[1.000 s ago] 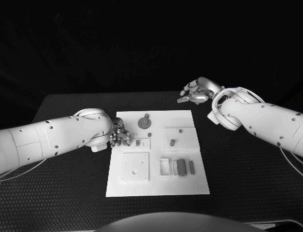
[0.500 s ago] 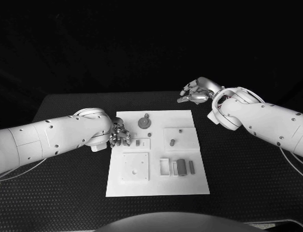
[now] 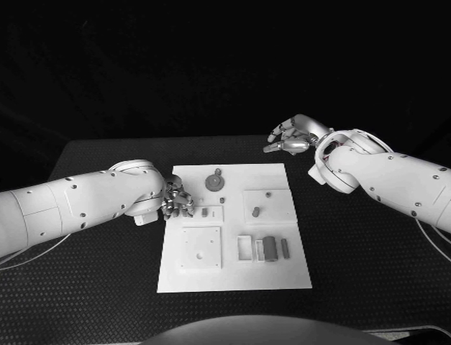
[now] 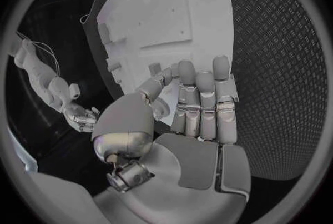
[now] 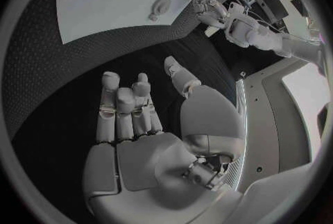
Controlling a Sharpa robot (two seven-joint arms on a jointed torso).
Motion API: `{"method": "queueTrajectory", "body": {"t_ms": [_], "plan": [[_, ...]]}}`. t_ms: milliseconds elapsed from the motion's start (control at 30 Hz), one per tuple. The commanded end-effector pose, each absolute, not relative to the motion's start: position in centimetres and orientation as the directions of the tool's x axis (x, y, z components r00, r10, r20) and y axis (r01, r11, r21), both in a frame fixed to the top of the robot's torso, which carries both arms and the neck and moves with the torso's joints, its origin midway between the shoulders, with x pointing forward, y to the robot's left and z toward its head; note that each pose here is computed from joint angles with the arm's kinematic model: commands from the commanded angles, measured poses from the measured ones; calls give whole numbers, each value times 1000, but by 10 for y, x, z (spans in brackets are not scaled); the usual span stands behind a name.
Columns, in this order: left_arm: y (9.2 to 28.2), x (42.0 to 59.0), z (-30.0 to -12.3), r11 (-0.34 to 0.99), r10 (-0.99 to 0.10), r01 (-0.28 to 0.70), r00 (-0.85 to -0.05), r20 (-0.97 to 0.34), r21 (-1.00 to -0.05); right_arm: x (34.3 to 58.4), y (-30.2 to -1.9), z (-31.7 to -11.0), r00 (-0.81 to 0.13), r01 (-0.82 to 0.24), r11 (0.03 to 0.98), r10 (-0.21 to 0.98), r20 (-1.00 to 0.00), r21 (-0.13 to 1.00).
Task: Assemble the parts on the task board
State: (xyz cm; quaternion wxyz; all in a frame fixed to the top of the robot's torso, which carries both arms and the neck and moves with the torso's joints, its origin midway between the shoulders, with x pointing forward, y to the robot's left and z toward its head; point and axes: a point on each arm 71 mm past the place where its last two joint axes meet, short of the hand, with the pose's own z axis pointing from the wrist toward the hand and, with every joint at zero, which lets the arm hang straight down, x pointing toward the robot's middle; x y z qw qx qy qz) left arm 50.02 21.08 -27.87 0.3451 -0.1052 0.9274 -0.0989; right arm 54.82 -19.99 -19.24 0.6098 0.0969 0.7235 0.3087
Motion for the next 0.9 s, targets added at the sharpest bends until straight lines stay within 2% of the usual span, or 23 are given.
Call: {"method": "queueTrajectory", "body": {"t_ms": [33, 900], "plan": [[217, 496, -287, 967, -240, -138, -774, -586, -215, 548, -199, -193, -247, -243, 789, 512, -823, 564], [219, 496, -288, 967, -235, -130, -784, -575, -217, 548, -198, -193, -248, -244, 789, 512, -823, 564]]}}
